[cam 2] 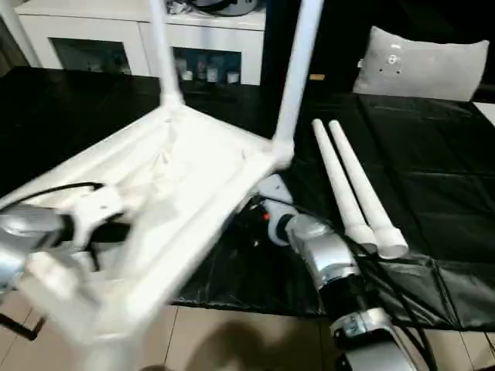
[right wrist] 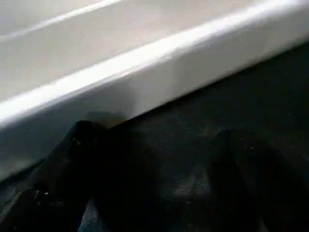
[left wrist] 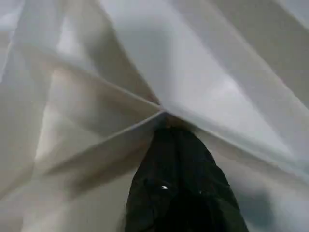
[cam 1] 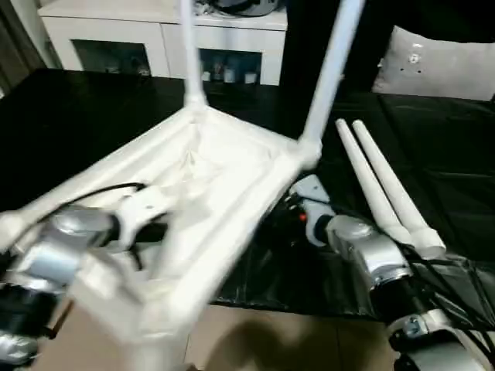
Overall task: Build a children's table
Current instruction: Rotate table base
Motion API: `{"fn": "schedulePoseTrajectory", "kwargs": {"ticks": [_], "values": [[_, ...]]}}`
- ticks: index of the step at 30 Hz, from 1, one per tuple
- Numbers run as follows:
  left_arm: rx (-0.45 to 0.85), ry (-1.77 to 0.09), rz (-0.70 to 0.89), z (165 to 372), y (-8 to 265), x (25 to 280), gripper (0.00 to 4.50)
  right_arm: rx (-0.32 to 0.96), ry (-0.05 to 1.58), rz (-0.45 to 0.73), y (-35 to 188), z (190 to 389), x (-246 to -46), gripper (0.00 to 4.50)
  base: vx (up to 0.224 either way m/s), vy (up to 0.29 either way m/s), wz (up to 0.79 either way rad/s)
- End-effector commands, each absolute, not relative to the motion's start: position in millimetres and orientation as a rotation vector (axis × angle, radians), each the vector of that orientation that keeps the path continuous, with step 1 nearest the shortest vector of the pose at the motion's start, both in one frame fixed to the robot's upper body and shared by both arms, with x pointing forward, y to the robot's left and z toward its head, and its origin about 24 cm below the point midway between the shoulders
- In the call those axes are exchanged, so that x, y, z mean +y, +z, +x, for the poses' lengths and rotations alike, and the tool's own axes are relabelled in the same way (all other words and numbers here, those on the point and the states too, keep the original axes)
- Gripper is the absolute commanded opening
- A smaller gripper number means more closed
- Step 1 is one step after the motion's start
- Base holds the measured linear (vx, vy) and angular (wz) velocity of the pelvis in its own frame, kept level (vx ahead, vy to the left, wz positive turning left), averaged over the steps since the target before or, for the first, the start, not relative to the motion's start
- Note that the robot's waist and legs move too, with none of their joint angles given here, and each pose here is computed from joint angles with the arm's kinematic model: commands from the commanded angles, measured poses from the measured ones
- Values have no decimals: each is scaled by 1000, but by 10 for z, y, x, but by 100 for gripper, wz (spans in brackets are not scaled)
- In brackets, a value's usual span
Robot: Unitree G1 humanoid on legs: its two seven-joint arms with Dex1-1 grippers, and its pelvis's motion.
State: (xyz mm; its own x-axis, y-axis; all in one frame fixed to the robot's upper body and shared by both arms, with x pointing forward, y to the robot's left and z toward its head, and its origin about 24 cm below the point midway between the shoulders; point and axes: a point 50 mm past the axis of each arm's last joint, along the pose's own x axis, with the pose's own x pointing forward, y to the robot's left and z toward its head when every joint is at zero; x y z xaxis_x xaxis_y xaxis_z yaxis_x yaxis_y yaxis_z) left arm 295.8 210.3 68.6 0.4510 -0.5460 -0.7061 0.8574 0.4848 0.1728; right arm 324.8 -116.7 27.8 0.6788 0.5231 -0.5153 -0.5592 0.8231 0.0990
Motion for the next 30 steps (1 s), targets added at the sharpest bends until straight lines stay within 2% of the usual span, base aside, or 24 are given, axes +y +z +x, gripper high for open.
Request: {"fn": "schedulePoseTrajectory", "kwargs": {"ticks": [1, 6, 8, 11, 13, 17, 21, 23, 25, 26, 29, 30], "values": [[568, -974, 569, 3030, 697, 1940, 0, 547, 624, 26, 359, 3266, -1132, 450, 0, 0, 0], [460, -860, 528, 3260, 670, 1729, 0, 482, 630, 57, 462, 3311, -1157, 450, 0, 0, 0], [427, -822, 491, 3339, 665, 1624, 0, 492, 556, -36, 451, 3352, -1215, 450, 0, 0, 0], [408, -782, 485, 3389, 668, 1594, 0, 473, 540, -91, 471, 3371, -1235, 450, 0, 0, 0], [351, -612, 455, 3549, 704, 1589, 0, 350, 550, -214, 563, 3412, -1252, 450, 0, 0, 0], [308, -527, 435, 3633, 722, 1571, 0, 296, 544, -164, 639, 3441, -1290, 450, 0, 0, 0], [242, -510, 400, 3645, 743, 1494, 0, 282, 505, -162, 694, 3459, -1386, 450, 0, 0, 0], [217, -541, 394, 3613, 737, 1459, 0, 280, 441, -211, 700, 3468, -1494, 450, 0, 0, 0], [194, -569, 393, 3591, 748, 1449, 0, 327, 402, -220, 678, 3466, -1553, 450, 0, 0, 0], [152, -603, 399, 3555, 774, 1447, 0, 417, 362, -198, 640, 3448, -1633, 450, 0, 0, 0], [95, -630, 377, 3490, 861, 1499, 0, 417, 337, -170, 693, 3426, -1717, 450, 0, 0, 0], [87, -657, 358, 3459, 891, 1513, 20, 398, 336, -171, 718, 3422, -1733, 450, 0, 0, 0]]}}
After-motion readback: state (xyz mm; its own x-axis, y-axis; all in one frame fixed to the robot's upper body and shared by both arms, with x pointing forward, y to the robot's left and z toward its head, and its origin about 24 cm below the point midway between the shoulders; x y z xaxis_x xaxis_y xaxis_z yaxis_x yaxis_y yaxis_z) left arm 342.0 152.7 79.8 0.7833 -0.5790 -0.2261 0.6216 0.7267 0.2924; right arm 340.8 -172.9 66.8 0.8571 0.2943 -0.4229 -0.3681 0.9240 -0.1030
